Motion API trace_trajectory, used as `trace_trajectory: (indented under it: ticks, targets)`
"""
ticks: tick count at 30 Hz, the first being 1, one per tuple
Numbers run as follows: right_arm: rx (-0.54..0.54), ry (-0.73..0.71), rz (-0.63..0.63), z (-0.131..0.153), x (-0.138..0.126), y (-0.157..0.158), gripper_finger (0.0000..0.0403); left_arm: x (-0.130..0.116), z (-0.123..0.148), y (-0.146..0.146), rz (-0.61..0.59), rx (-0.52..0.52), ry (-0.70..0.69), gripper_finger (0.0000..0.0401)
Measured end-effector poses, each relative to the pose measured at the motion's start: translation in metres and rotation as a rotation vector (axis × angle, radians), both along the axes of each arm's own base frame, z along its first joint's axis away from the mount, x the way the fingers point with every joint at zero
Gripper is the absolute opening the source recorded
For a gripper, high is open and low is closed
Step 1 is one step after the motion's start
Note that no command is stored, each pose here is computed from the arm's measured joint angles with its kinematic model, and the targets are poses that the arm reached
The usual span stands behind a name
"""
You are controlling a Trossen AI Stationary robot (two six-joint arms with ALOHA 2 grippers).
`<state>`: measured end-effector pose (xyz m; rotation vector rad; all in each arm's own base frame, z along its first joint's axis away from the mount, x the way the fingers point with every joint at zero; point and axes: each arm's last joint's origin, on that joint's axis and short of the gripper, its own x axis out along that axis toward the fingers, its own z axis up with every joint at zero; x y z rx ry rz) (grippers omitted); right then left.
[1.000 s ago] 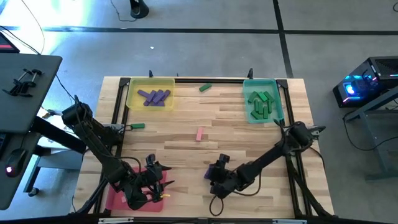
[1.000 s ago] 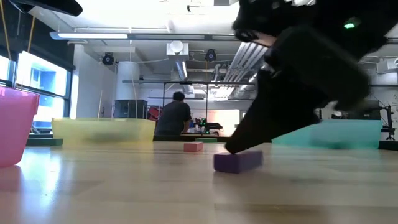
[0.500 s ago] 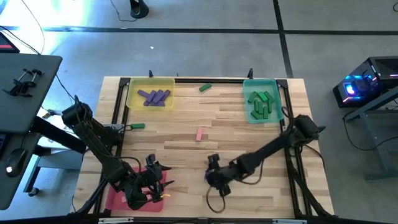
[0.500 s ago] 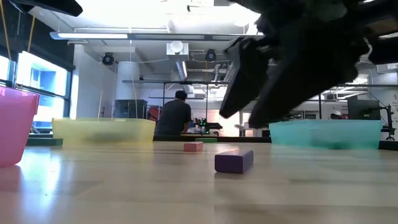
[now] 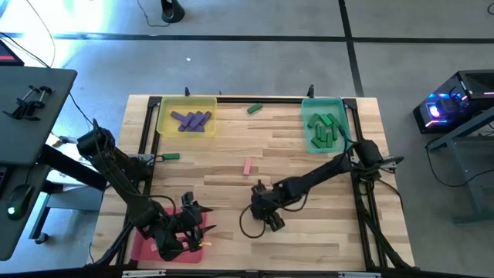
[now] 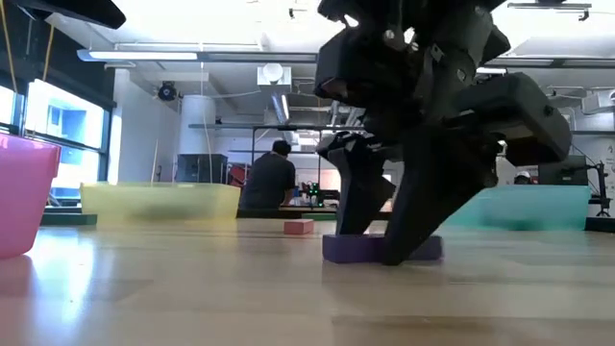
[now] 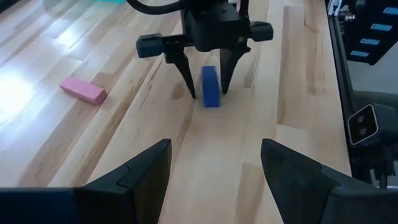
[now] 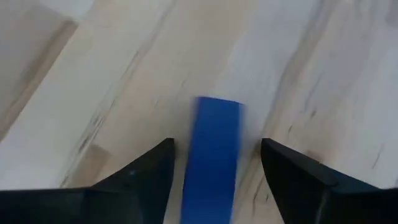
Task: Sort blocks
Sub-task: Put the purple wooden block into the yellow bin
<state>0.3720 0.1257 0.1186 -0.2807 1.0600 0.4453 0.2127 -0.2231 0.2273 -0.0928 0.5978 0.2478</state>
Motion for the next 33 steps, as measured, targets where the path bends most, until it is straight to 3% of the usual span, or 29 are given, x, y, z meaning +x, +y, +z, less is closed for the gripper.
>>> trace_trajectory:
  ticks: [4, 8, 12, 16, 21, 23, 28, 33]
  targets:
    - [0.051, -0.005, -0.1, -0.011, 0.003, 0.001, 0.016, 0.0, 0.0, 0.0, -0.006, 0.028, -0.004, 0.0234]
    - [0.106, -0.106, -0.163, -0.024, -0.008, 0.002, 0.0075, 0.0, 0.001, 0.001, 0.027, 0.064, -0.048, 0.0234]
    - [0.214, -0.311, -0.284, -0.04, -0.033, 0.003, 0.0075, 0.003, -0.006, -0.003, 0.047, 0.126, -0.085, 0.0234]
    - [0.364, -0.623, -0.373, -0.039, -0.061, 0.007, 0.0075, 0.018, -0.023, -0.015, 0.011, 0.206, -0.107, 0.0234]
    - [0.535, -1.109, -0.409, 0.002, -0.084, 0.017, 0.0075, 0.056, -0.039, -0.023, -0.036, 0.208, -0.188, 0.0234]
    - [0.5, -1.14, -0.391, 0.012, -0.084, 0.024, 0.0075, 0.075, -0.043, -0.023, -0.083, 0.179, -0.235, 0.0234]
    - [0.546, -1.277, -0.243, 0.046, -0.073, 0.05, 0.0075, 0.116, -0.049, -0.01, -0.188, 0.162, -0.401, 0.0234]
    - [0.499, -1.384, -0.169, 0.067, -0.068, 0.071, 0.0075, 0.133, -0.043, 0.002, -0.241, 0.18, -0.521, 0.0234]
